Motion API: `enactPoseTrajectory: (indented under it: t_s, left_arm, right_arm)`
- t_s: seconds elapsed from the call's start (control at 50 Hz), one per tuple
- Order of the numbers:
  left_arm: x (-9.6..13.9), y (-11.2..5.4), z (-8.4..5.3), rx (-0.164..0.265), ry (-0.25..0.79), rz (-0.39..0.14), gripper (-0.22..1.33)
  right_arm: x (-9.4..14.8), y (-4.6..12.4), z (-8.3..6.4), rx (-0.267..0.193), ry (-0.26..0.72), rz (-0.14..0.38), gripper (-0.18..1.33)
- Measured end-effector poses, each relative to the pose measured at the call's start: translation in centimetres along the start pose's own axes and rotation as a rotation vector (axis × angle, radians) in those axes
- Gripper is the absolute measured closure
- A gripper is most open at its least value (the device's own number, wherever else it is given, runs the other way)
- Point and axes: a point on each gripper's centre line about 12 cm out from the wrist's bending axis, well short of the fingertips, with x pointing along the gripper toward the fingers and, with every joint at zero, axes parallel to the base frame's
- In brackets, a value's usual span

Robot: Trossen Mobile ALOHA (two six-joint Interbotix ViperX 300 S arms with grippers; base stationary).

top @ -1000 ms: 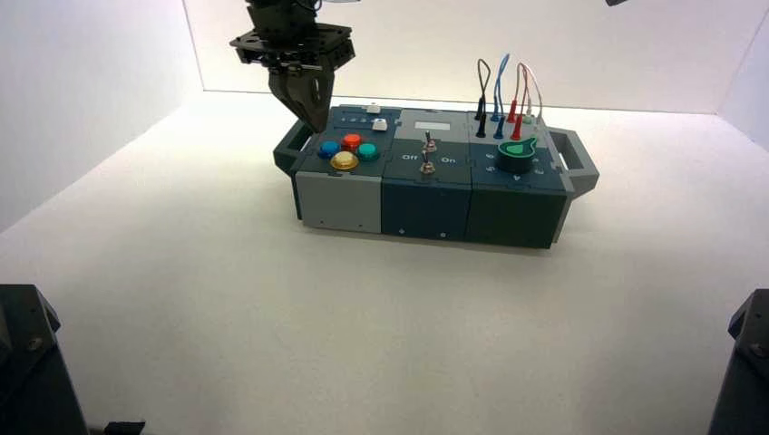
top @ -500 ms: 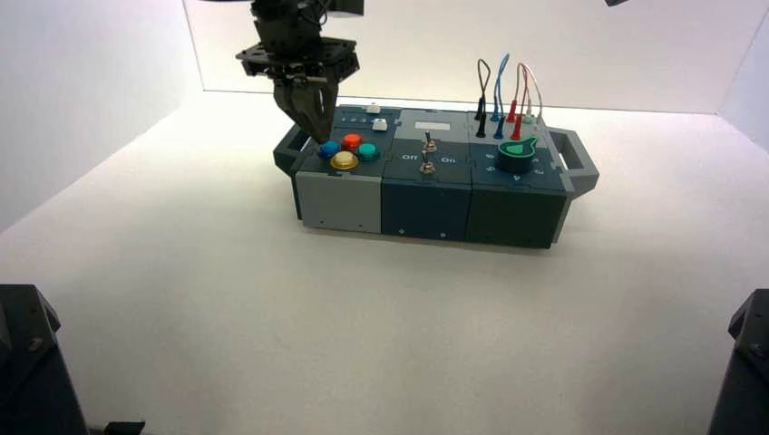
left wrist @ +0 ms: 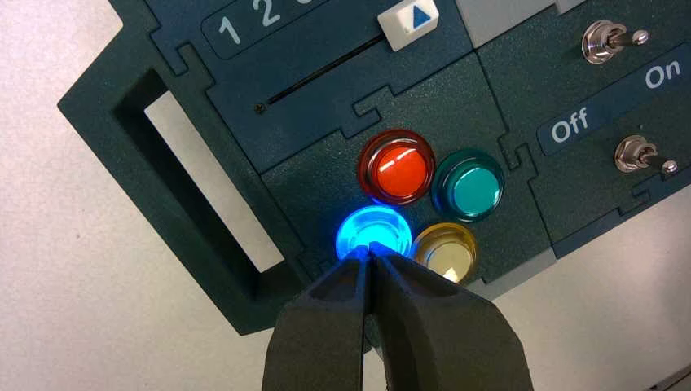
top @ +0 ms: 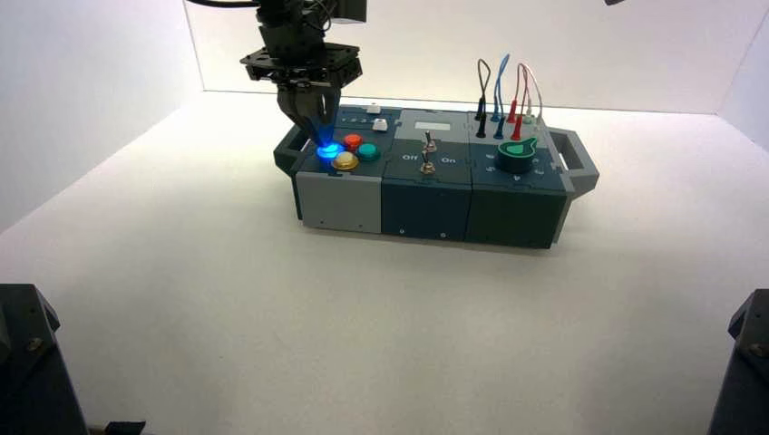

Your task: Push the blue button with the left gripper.

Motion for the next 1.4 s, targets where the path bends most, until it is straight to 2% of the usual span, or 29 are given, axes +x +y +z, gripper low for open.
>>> enactPoseTrajectory:
  t_s: [0.24, 0.56, 0.7, 1.4]
  left_arm:
    - [-0.5, -0.1, 0.0, 0.018, 0.016, -0.007, 1.28]
    - [-5.0, -0.8, 0.5, 0.054, -0.085, 0.01, 1.28]
    - [-5.8, -1.0, 0.5, 0.057, -0.104, 0.012, 1.28]
    - [-5.8, -1.1, 0.5, 0.058, -0.103, 0.009, 1.28]
  right_arm:
    - [0.0, 0.0, 0.0, 0.0, -0.003, 0.002, 1.28]
    - [0.0, 0.0, 0.0, 0.0, -0.003, -0.001, 1.28]
    - [0.0, 0.0, -0.1, 0.001, 0.004, 0.002, 1.28]
    - [0.0, 0.0, -0.5, -0.002, 0.008, -0.001, 1.28]
